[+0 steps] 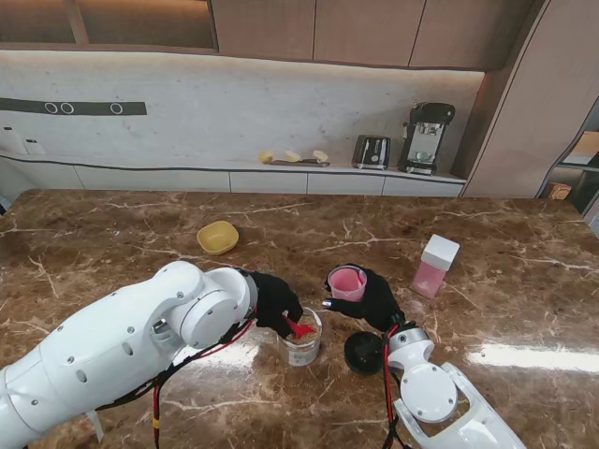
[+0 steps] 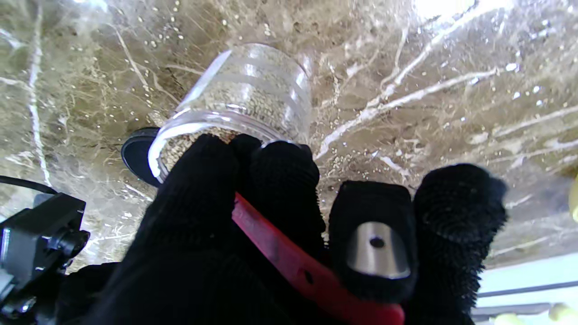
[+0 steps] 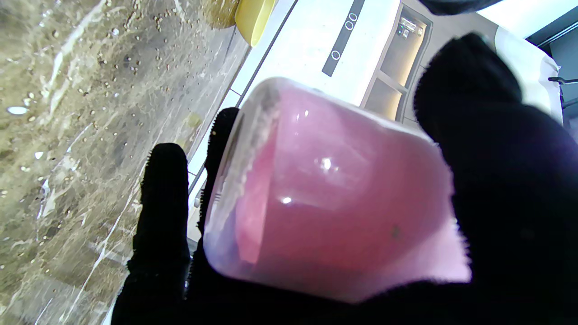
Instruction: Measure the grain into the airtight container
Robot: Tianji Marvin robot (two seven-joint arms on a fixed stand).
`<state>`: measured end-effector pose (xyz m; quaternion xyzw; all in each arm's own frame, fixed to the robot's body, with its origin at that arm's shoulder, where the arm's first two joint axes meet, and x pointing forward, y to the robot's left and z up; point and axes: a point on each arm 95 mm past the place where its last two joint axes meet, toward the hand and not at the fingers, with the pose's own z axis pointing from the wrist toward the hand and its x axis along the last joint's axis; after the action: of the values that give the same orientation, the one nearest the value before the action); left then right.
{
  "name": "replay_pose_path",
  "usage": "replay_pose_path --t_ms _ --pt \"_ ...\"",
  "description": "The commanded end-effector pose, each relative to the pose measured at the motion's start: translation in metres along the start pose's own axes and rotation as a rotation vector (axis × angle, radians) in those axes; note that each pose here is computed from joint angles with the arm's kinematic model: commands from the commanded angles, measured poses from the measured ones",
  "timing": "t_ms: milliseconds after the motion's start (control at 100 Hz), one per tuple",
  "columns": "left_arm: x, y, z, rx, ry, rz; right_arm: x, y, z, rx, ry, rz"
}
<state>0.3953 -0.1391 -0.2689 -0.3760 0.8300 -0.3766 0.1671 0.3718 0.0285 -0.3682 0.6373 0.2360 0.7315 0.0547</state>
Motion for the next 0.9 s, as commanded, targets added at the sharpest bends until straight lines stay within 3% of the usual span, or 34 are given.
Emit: replay_pose_path --t_ms 0,500,890 --pt "-0.008 0.006 0.003 -0.031 -0.018 -0.019 -0.004 -0.003 -0.003 0.011 -0.016 0.007" --pt "-0.024 0.012 0.006 -0.117 -0.016 -0.275 -0.005 -0.003 -0.002 0.006 -0.019 0.006" --pt "-0.029 0.012 0.005 -0.139 -0.017 -0.383 -0.005 -0.003 -0.002 0.007 -0.022 0.004"
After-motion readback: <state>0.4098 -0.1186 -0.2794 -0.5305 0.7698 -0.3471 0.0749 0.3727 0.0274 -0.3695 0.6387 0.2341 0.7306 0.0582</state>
